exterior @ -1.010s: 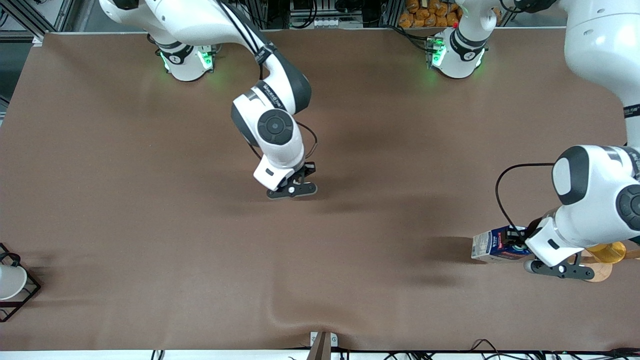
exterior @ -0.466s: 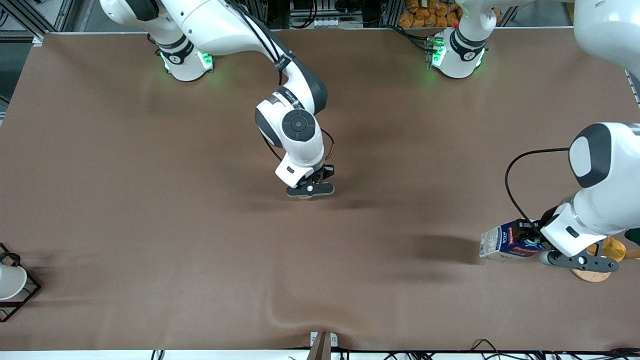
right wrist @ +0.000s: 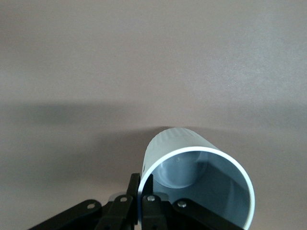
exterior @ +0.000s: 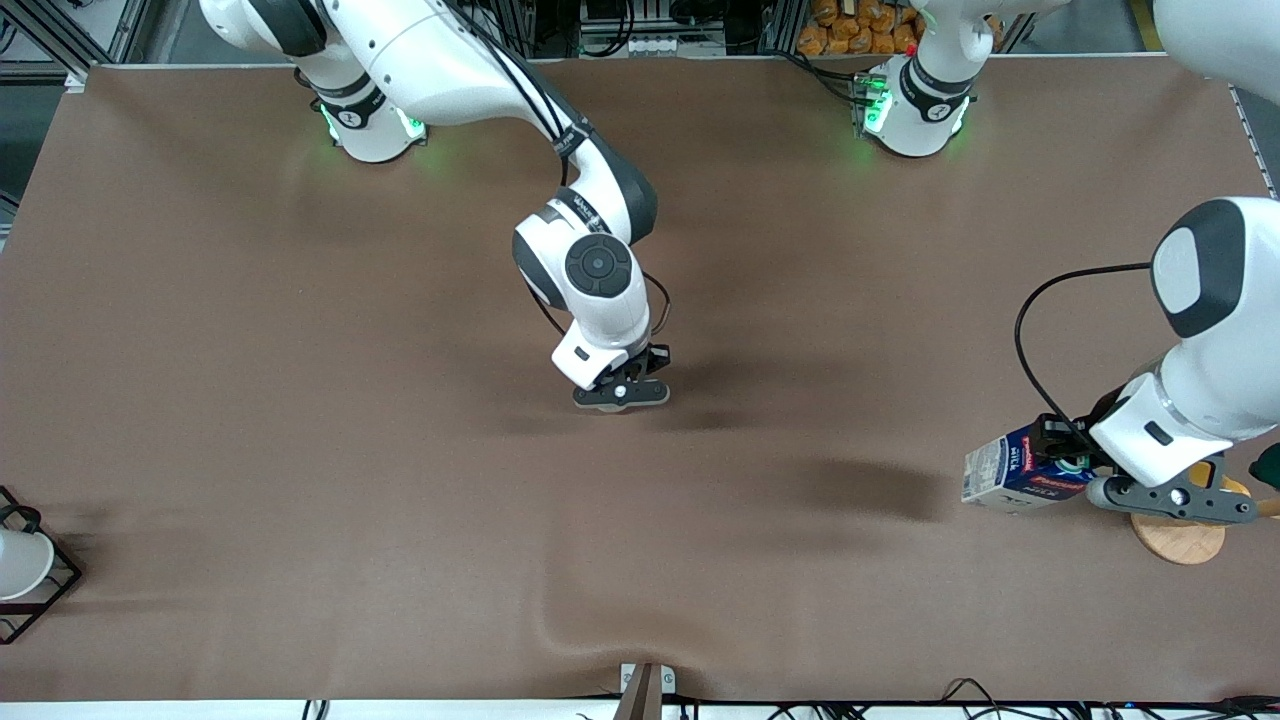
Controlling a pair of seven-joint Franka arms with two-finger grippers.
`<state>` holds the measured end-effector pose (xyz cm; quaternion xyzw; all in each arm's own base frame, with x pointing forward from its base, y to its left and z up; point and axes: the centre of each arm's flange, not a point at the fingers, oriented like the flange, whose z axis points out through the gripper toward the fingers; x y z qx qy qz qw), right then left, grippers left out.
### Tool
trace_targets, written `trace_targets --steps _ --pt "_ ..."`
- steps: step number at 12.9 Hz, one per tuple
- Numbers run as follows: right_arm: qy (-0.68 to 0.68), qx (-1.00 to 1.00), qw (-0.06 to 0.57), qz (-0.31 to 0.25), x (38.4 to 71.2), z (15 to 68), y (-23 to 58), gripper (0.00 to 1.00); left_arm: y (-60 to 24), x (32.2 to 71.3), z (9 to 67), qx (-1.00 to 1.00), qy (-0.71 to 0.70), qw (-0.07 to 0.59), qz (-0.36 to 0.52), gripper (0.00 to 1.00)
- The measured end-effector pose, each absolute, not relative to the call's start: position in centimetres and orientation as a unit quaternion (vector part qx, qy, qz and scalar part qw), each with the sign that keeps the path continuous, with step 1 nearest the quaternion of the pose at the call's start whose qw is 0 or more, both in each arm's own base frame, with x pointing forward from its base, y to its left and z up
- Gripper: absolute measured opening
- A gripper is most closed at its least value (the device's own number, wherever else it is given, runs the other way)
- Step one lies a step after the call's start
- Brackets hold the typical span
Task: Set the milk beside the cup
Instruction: 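Carry the mug to mid-table with the right gripper while the left gripper lifts milk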
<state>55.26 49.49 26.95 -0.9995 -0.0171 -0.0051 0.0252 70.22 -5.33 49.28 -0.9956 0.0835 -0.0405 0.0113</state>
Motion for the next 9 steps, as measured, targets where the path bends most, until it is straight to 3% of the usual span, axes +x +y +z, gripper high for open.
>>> trace_targets --steps 4,5,9 --pt "-0.016 -1.000 0.020 -0.001 55.5 25.6 49.5 0.04 -6.8 69.0 51.4 -0.995 0.095 0.008 -0.036 0.48" --pt "-0.016 -1.000 0.020 -0.002 55.6 25.7 49.4 0.10 -7.0 68.8 51.6 -0.995 0.097 0.008 -0.032 0.48" --pt "-0.014 -1.000 0.023 -0.007 56.1 26.9 49.5 0.56 -9.2 67.5 53.1 -0.993 0.115 0.002 -0.024 0.48"
